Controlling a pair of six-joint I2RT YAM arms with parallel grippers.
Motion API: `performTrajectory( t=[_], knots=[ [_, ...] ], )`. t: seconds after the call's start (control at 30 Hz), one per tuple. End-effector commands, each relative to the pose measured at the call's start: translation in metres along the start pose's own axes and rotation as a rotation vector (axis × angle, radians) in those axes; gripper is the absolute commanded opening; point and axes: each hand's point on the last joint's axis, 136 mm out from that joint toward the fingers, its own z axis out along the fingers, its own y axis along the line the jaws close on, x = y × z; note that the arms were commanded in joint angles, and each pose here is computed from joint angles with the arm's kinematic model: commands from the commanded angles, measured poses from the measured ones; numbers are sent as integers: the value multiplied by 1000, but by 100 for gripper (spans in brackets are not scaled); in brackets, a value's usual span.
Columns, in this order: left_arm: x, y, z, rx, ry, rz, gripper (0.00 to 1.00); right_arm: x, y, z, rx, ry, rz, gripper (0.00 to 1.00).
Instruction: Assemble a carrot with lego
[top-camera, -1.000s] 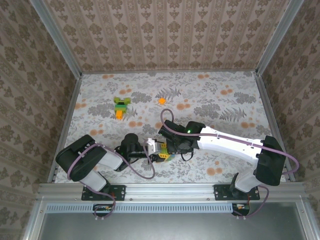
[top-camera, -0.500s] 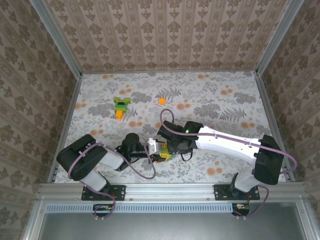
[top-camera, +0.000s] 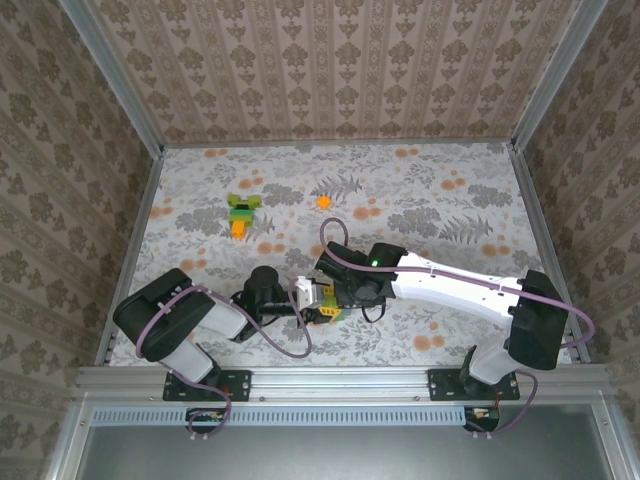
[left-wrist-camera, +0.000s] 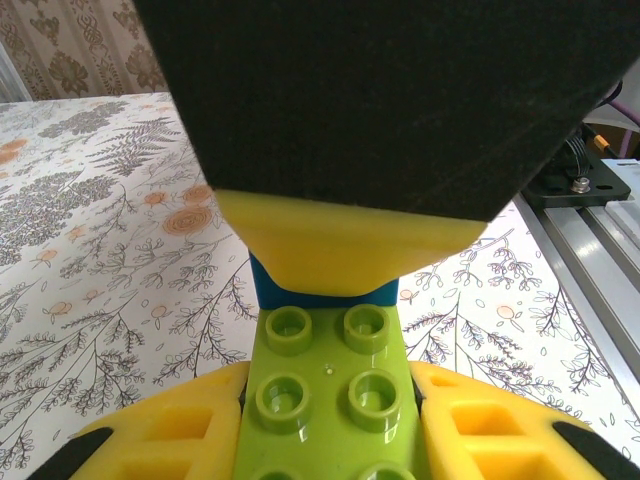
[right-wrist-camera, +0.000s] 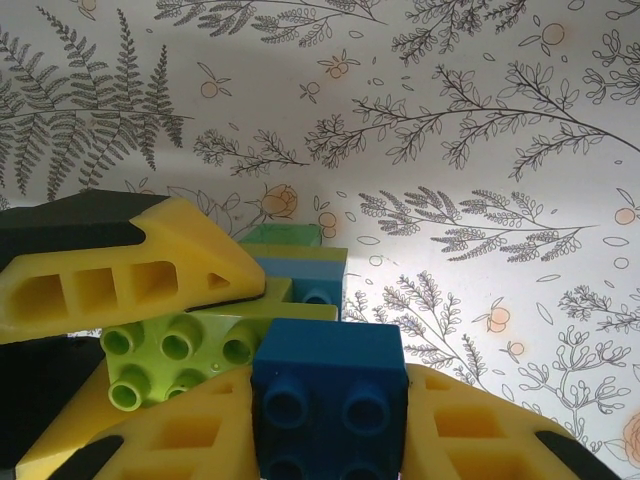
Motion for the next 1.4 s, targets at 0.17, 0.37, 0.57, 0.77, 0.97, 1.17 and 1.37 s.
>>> performTrajectory(
  t=[0.17, 0.37, 0.57, 0.77, 0.97, 1.17, 1.37],
  knots=[
    [50, -3, -5, -28, 169, -91, 24, 29, -6, 22, 14, 130, -73, 40],
    [49, -3, -4, -27, 168, -90, 24, 22, -1, 14, -10, 105, -84, 54],
    [50, -3, -4, -29, 171, -90, 24, 18, 0, 6, -41, 85, -77, 62],
    [50, -2, -4, -33, 173, -93, 28, 7, -6, -13, -55, 37, -68, 65],
    [50, 0, -4, -43, 177, -94, 33, -3, -13, -37, -70, -15, -70, 65],
    [49, 0, -4, -44, 172, -95, 48, -3, -32, -53, -22, -31, -87, 65],
    [37, -2, -9, -42, 135, -93, 70, 8, -42, -43, 7, 8, -94, 65]
  ],
)
